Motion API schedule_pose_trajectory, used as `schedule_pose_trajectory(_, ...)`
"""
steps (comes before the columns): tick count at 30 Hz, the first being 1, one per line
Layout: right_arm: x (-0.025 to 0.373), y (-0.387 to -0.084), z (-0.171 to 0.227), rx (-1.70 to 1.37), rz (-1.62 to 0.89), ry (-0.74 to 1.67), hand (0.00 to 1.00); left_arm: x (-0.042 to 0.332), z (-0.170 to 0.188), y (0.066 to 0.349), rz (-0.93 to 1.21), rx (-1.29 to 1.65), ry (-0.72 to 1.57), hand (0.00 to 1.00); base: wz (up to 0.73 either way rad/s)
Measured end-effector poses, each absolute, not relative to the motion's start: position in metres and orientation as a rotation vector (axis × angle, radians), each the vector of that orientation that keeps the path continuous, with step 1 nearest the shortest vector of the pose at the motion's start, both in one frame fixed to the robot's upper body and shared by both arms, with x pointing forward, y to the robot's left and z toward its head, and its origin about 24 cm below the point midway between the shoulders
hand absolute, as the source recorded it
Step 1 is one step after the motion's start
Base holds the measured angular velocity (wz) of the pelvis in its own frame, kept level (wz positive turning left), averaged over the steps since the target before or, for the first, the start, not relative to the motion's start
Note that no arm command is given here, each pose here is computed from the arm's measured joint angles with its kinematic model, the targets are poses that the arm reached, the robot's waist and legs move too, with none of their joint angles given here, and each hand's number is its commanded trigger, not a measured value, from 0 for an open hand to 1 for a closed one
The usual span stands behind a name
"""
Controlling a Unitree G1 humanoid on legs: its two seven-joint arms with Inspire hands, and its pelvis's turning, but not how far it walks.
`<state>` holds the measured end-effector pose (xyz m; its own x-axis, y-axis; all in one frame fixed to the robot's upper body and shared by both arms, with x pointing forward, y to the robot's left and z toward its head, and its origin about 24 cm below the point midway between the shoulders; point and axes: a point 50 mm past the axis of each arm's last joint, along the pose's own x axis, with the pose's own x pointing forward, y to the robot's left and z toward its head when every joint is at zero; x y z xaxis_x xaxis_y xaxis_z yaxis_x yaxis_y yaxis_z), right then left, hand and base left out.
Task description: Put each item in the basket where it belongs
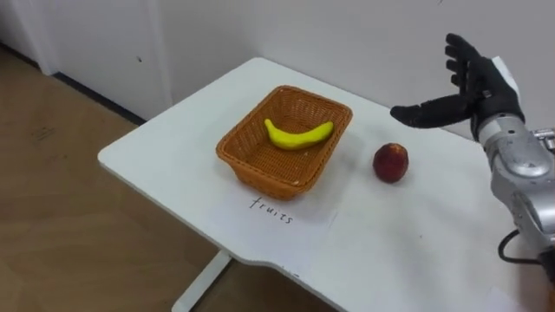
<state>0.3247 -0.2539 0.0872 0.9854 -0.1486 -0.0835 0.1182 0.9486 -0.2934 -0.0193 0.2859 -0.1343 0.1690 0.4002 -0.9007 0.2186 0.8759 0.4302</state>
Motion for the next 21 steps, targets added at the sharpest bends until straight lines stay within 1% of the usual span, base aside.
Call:
schedule_pose_trajectory(5, 0.324, -0.253, 0.084, -0.135, -0.138, 0.12, 0.0, -0.036, -0.132, 0.286, 0.114, 0.552, 1.451, 0.0, 0.0)
schedule_pose_trajectory(9, 0.318, -0.255, 0.075, -0.127, -0.154, 0.128, 0.0, -0.044, -0.132, 0.284, 0.089, 0.562, 1.468, 0.0, 0.07)
schedule_pose_trajectory(14, 0.307, -0.261, 0.054, -0.129, -0.17, 0.204, 0.0, -0.049, -0.131, 0.283, 0.085, 0.56, 1.479, 0.0, 0.1)
schedule_pose_trajectory(21, 0.303, -0.261, 0.049, -0.136, -0.151, 0.218, 0.0, -0.047, -0.131, 0.281, 0.066, 0.546, 1.462, 0.0, 0.01)
